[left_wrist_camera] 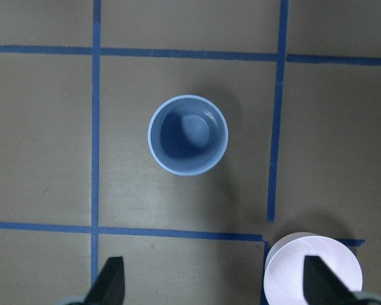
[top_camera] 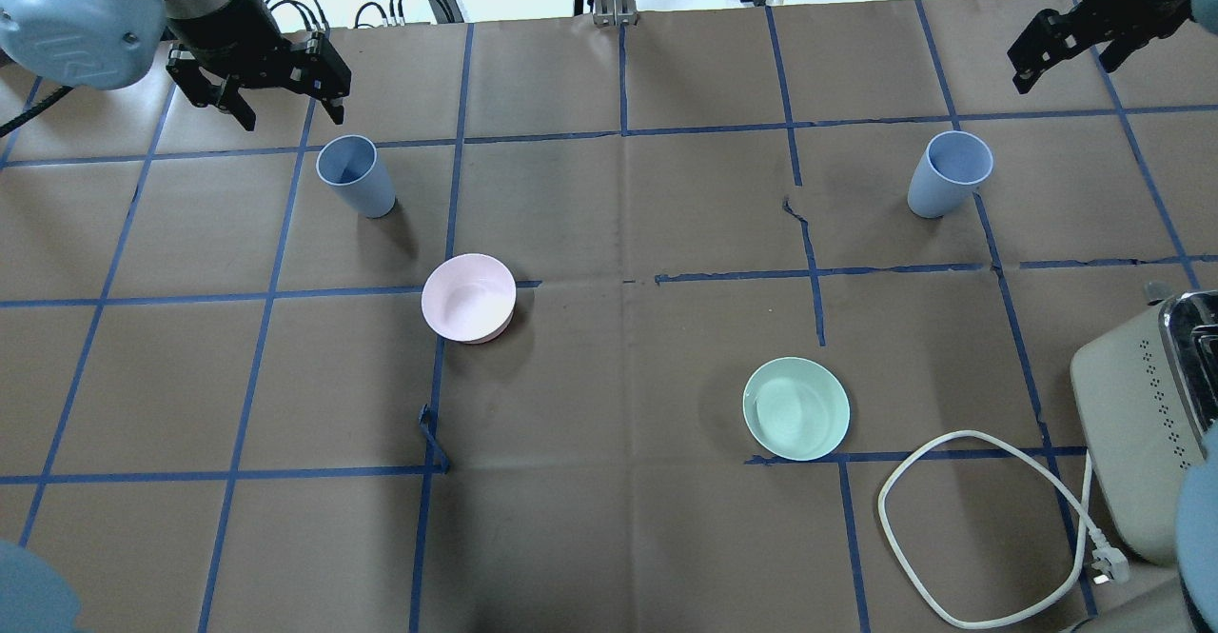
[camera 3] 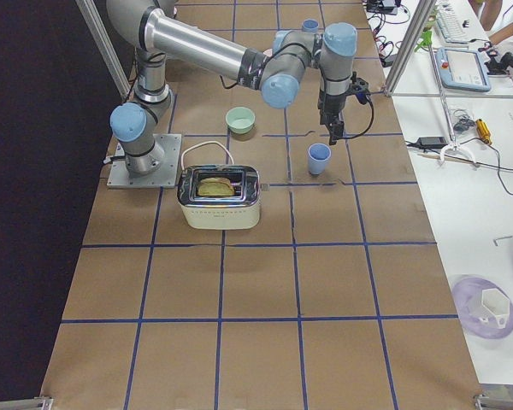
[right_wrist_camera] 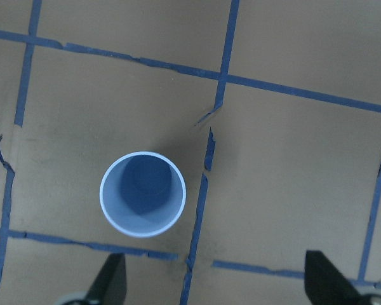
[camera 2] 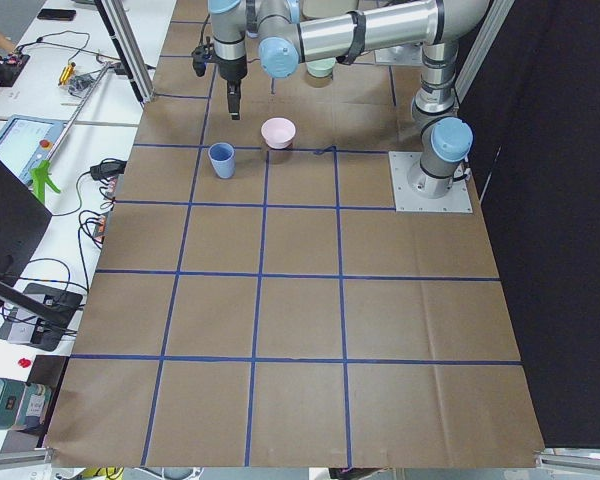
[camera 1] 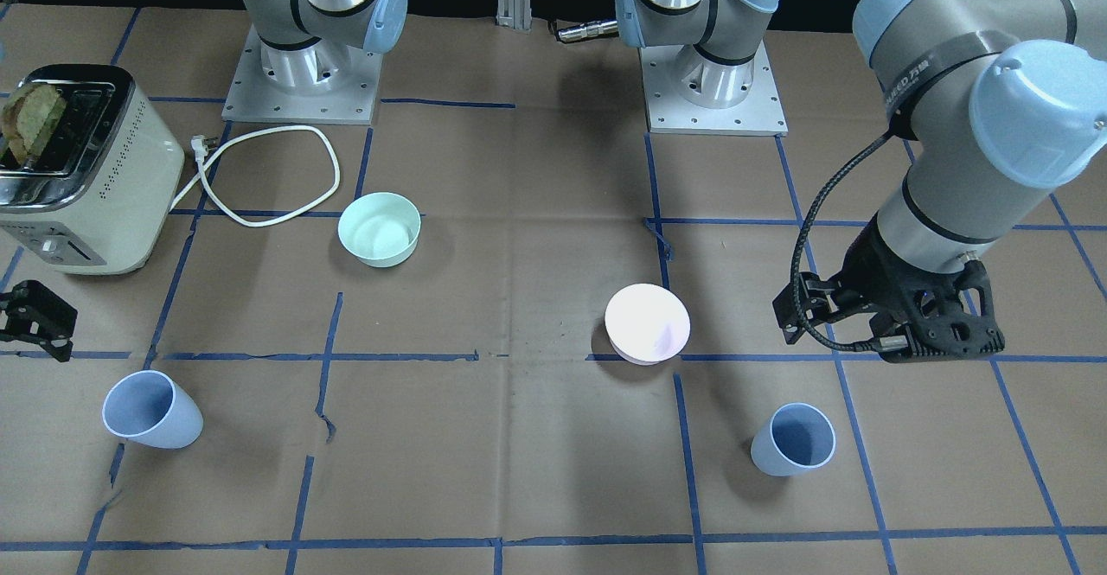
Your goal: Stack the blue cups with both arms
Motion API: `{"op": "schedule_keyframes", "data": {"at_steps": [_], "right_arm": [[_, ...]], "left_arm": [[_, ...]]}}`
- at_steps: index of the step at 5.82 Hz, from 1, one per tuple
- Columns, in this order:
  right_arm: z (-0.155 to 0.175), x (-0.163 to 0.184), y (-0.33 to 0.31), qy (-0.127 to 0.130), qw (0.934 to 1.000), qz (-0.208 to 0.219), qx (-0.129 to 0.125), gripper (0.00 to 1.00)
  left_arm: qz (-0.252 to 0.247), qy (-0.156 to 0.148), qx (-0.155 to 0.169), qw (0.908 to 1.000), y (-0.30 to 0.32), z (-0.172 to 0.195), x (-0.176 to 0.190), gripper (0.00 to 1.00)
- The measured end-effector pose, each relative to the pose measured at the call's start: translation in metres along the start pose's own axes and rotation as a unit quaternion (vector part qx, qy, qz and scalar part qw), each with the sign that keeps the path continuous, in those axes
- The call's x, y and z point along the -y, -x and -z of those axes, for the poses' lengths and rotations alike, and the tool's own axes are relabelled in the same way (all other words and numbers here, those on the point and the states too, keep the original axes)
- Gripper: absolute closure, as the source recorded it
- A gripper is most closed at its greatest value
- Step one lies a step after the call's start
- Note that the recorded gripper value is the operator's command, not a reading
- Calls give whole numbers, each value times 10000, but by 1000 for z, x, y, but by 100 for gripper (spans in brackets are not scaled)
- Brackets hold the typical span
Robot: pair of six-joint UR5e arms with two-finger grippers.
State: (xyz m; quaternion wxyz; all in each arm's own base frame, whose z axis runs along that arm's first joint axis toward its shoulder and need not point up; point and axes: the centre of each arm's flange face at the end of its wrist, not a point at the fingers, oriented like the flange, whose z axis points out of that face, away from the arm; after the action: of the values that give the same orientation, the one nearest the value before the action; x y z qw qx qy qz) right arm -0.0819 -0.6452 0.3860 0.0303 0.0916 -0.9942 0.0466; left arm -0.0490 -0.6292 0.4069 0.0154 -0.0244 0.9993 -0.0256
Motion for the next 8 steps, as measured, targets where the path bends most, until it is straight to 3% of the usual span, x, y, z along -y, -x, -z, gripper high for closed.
{"op": "schedule_keyframes", "data": {"at_steps": [2,4,5,6,7,8], "right_arm": [[-66,12,-3,207,9992,-221,270,0],[-107,1,4,345,9982,-337,357,0],[-120,-6,8,394,9980,-338,355,19],[-126,-11,10,437,9978,-342,367,63],[-128,-12,11,450,9977,-348,375,91],[-128,-13,11,447,9976,-361,378,93]], "left_arm": [[-20,-17,1,10000,-1,-54,28,3],[-78,74,-24,9999,-9,-105,45,4],[-111,160,-40,9998,-13,-128,49,17],[-147,217,-48,9996,-18,-144,52,62],[-179,269,-53,9995,-21,-154,53,85],[-201,301,-56,9993,-22,-159,53,100]]}}
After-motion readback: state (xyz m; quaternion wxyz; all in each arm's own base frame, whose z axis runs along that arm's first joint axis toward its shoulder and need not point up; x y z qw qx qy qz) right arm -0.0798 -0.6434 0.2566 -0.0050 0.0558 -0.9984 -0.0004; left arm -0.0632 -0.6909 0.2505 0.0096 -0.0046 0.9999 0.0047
